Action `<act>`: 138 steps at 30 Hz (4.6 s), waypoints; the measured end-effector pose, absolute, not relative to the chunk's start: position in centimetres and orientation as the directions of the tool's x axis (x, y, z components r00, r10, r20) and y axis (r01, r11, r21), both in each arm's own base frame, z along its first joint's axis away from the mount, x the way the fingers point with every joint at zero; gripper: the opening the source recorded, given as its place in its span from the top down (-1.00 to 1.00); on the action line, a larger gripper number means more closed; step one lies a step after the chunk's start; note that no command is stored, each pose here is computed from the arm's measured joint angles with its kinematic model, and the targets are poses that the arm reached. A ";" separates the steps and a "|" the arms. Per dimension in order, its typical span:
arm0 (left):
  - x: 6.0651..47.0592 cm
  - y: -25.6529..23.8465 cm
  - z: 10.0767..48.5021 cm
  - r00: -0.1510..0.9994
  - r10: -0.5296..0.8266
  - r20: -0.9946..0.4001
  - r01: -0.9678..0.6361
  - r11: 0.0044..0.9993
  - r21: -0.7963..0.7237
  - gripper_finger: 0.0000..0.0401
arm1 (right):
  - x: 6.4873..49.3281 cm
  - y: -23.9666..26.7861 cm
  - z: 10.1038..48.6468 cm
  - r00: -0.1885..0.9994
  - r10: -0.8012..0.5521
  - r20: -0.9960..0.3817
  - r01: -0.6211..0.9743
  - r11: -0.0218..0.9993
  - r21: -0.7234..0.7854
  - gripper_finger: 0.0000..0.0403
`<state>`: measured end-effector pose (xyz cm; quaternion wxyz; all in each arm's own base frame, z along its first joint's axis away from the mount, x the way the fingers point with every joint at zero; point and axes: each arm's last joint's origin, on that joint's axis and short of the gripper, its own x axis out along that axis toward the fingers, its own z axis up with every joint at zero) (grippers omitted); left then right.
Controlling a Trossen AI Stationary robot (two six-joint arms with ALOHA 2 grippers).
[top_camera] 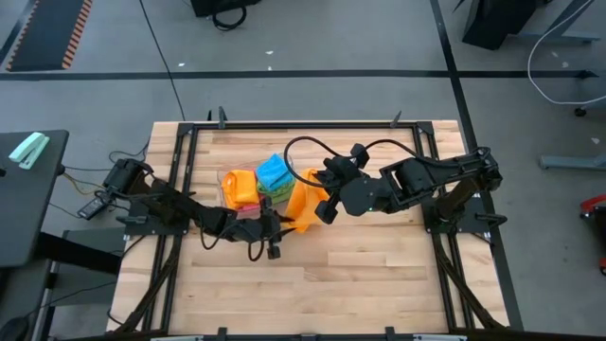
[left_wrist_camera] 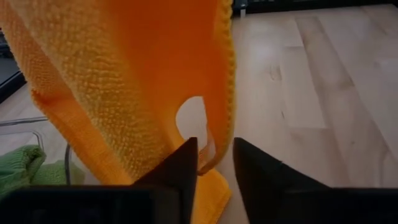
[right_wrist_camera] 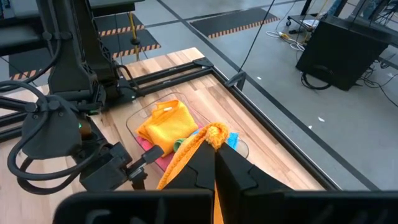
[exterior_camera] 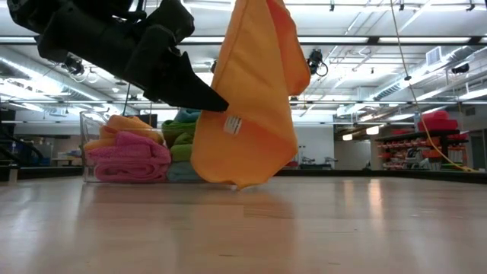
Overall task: Fold microfiber towels
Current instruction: Fold the yellow microfiber towel
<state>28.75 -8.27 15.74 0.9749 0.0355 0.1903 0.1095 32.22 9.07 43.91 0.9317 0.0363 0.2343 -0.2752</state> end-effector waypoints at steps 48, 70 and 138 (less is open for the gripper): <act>20.7 -10.8 25.5 0.972 0.078 -0.220 -0.076 0.997 0.017 0.93 | 29.0 10.6 41.3 0.552 -0.310 -0.774 0.342 0.931 -0.129 0.96; 20.7 -12.4 28.2 0.914 -0.405 0.028 0.404 0.901 -0.156 0.93 | 26.8 17.6 41.6 0.467 0.302 -0.831 -0.173 0.953 0.249 0.96; 23.9 -9.9 15.9 0.710 0.043 -0.703 -0.005 0.998 0.056 0.87 | 31.4 7.2 18.6 0.417 -0.173 -0.892 0.074 0.985 -0.156 0.06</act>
